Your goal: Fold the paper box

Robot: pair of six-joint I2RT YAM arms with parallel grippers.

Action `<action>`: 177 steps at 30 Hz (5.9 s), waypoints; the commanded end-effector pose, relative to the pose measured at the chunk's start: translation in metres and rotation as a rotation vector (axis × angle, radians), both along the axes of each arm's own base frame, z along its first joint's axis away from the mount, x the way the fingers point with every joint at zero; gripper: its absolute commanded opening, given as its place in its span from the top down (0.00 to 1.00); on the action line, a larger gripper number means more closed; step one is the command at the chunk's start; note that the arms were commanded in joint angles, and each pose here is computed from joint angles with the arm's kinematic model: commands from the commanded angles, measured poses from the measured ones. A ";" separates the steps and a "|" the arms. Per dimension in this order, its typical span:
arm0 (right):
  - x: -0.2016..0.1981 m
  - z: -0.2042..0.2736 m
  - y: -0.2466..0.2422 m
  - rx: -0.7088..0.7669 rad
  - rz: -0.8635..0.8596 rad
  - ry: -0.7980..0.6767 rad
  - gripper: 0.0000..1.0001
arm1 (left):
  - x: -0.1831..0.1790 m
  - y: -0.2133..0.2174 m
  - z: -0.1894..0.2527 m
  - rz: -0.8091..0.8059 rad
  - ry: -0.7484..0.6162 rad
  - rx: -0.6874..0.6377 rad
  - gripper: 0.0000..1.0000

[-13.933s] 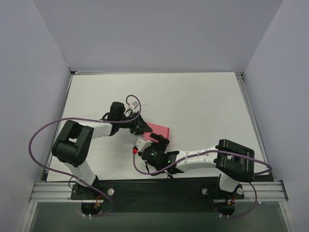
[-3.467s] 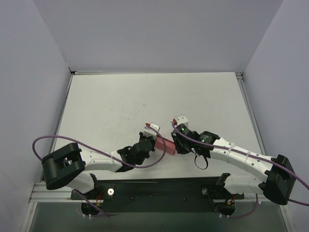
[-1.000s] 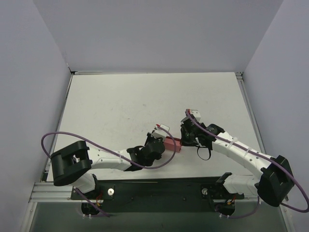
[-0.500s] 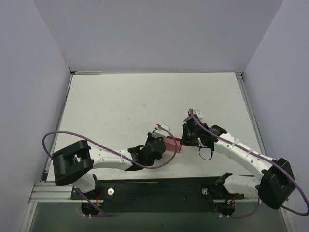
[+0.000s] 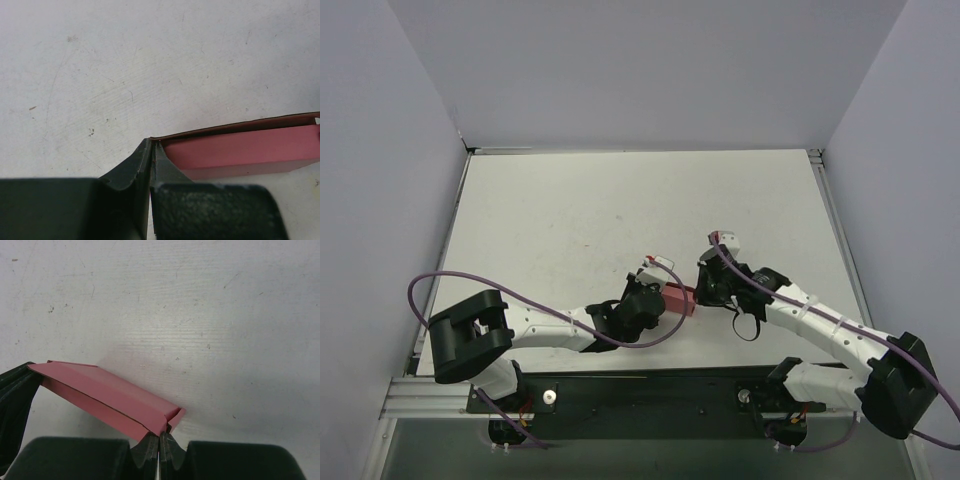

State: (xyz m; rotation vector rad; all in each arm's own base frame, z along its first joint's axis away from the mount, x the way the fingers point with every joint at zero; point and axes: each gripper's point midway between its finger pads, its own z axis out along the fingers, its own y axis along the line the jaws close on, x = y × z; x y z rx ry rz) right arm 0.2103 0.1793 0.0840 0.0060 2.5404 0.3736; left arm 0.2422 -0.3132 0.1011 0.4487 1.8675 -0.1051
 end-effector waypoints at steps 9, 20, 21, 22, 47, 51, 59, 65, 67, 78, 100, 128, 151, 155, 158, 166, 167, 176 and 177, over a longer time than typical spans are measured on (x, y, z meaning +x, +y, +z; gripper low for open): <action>-0.019 -0.016 -0.031 -0.278 -0.003 -0.010 1.00 | -0.031 0.013 -0.056 -0.109 0.173 0.190 1.00; -0.007 0.034 -0.019 -0.196 0.016 -0.104 0.71 | -0.030 0.014 -0.054 -0.114 0.160 0.224 1.00; -0.007 0.037 -0.018 -0.186 0.016 -0.109 0.71 | -0.030 0.014 -0.054 -0.114 0.161 0.226 1.00; -0.007 0.038 -0.017 -0.183 0.018 -0.112 0.70 | -0.030 0.014 -0.054 -0.114 0.161 0.226 1.00; 0.001 0.024 -0.006 -0.197 0.059 -0.112 0.81 | -0.029 0.013 -0.053 -0.114 0.161 0.234 1.00; 0.003 0.021 -0.007 -0.212 0.056 -0.108 0.84 | -0.029 0.013 -0.052 -0.113 0.160 0.236 1.00; 0.001 0.014 -0.010 -0.230 0.054 -0.096 0.93 | -0.029 0.014 -0.051 -0.112 0.159 0.236 1.00; -0.005 0.005 -0.014 -0.261 0.068 -0.085 1.00 | -0.028 0.013 -0.050 -0.111 0.158 0.232 1.00; -0.006 0.004 -0.014 -0.259 0.065 -0.088 1.00 | -0.029 0.013 -0.050 -0.110 0.160 0.232 1.00; -0.026 -0.016 -0.023 -0.283 0.061 -0.039 1.00 | -0.029 0.012 -0.050 -0.107 0.165 0.228 1.00; -0.016 -0.006 -0.024 -0.319 0.014 -0.069 1.00 | -0.029 -0.002 0.010 -0.241 0.051 0.128 0.61; -0.015 -0.001 -0.021 -0.315 0.018 -0.081 1.00 | 0.004 0.024 0.085 -0.203 0.335 -0.509 0.35; -0.016 -0.004 -0.020 -0.317 0.025 -0.074 1.00 | 0.014 -0.006 0.037 -0.326 0.308 -0.169 0.60; -0.016 -0.005 -0.019 -0.316 0.024 -0.072 1.00 | 0.016 -0.005 0.032 -0.308 0.307 -0.141 0.60; -0.015 -0.005 -0.019 -0.316 0.025 -0.073 1.00 | 0.015 -0.009 0.029 -0.315 0.311 -0.134 0.61; -0.016 -0.006 -0.019 -0.318 0.028 -0.071 1.00 | 0.016 -0.015 0.028 -0.325 0.311 -0.131 0.68; -0.016 -0.005 -0.019 -0.316 0.026 -0.071 1.00 | 0.016 -0.015 0.027 -0.323 0.314 -0.128 0.70; -0.016 -0.006 -0.020 -0.319 0.025 -0.071 1.00 | 0.016 -0.018 0.024 -0.318 0.322 -0.120 0.87; -0.016 -0.006 -0.020 -0.319 0.027 -0.072 1.00 | 0.016 -0.019 0.026 -0.319 0.321 -0.125 0.90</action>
